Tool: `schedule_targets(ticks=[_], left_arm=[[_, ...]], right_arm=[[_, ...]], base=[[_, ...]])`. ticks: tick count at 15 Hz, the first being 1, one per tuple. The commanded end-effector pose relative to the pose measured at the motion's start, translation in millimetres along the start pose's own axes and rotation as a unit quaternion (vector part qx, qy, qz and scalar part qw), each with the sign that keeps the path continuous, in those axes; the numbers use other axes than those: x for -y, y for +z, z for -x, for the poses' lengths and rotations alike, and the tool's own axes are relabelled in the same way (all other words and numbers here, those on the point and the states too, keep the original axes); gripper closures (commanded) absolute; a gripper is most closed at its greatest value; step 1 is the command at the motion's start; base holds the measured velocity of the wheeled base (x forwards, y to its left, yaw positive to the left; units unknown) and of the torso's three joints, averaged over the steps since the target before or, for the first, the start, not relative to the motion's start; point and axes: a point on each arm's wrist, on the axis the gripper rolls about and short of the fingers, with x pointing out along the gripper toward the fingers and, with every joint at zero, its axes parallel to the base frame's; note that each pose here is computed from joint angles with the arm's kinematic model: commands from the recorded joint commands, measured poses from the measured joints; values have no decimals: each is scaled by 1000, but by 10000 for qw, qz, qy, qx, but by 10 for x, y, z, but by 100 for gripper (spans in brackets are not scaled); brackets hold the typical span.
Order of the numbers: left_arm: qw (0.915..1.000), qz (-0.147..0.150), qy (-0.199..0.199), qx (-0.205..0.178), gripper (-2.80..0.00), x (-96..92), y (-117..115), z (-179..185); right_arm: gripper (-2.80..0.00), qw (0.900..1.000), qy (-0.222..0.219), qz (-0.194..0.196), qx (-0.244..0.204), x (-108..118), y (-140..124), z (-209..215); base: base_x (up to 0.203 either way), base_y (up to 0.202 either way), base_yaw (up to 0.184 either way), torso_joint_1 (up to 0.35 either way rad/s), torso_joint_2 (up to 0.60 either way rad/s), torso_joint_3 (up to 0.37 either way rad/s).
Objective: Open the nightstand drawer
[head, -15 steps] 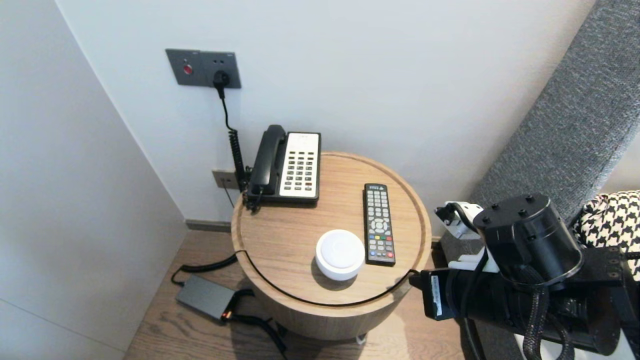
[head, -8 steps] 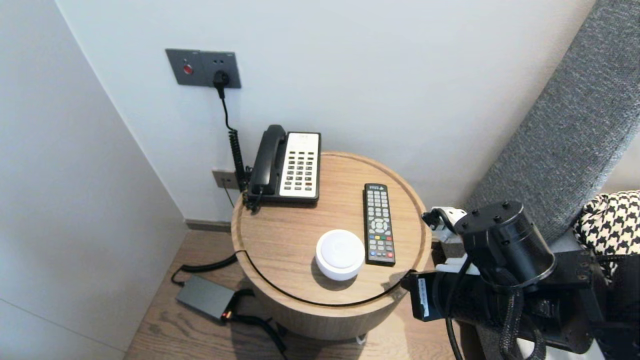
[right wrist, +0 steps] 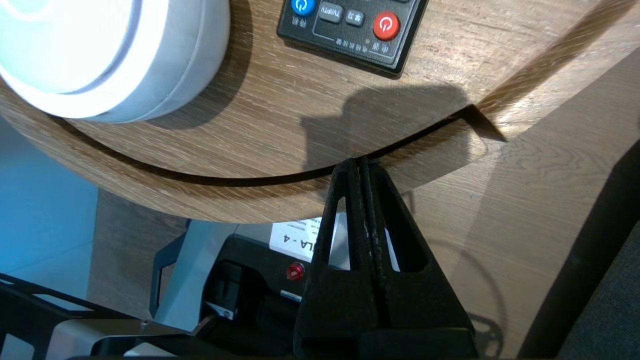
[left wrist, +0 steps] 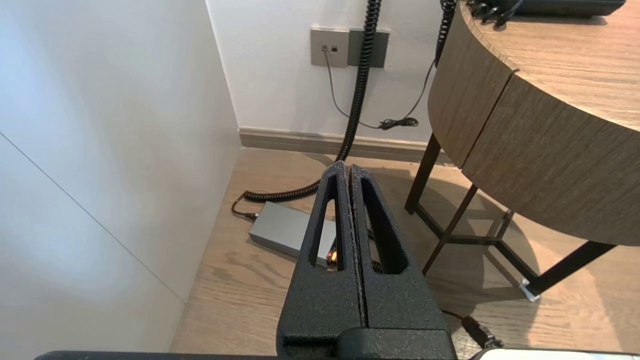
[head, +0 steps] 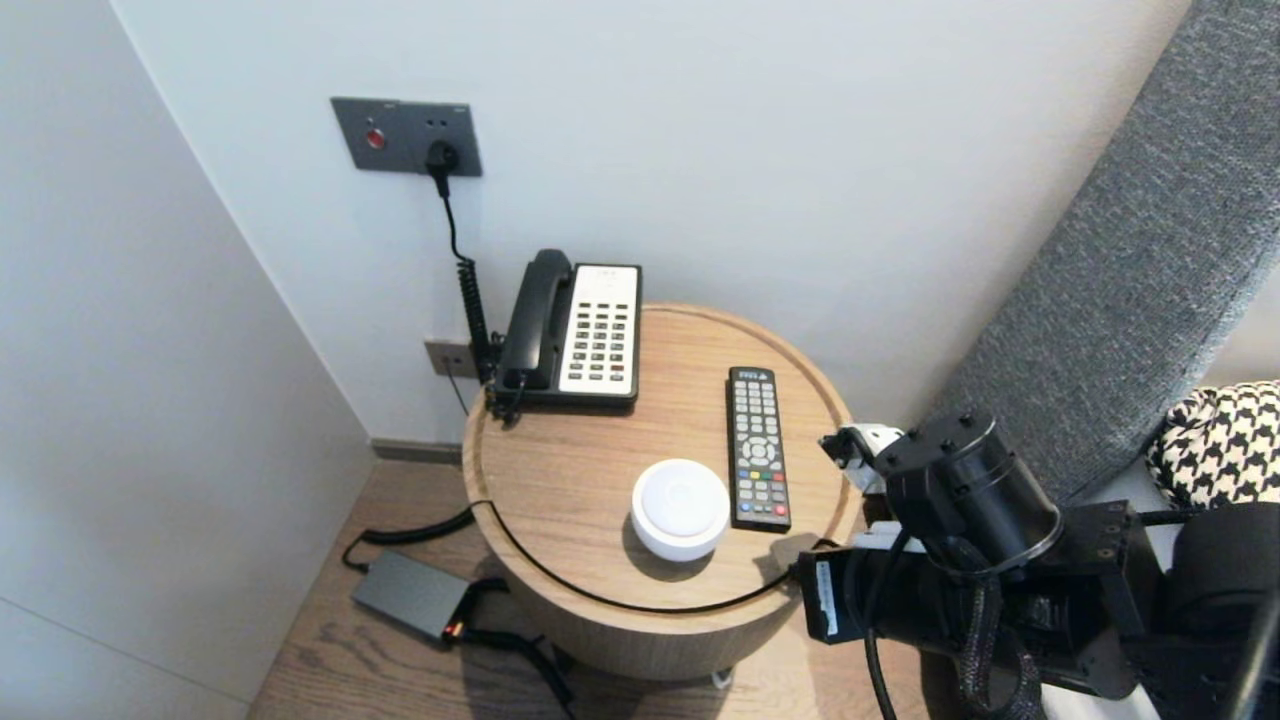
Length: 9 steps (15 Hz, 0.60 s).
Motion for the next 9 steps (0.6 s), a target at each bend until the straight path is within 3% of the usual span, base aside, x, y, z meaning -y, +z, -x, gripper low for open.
schedule_targets(ticks=[1,9], left_arm=[[10000,0,6,-41,0,0,-25,-6],[10000,0,6,-41,0,0,-25,-6]], right_arm=[[0,10000,0,-14,22,-8,-10,-65],[0,9999,20,-32,101,-2,-32,-108]], base=[[0,0,0,0,0,0],[0,0,0,0,0,0]])
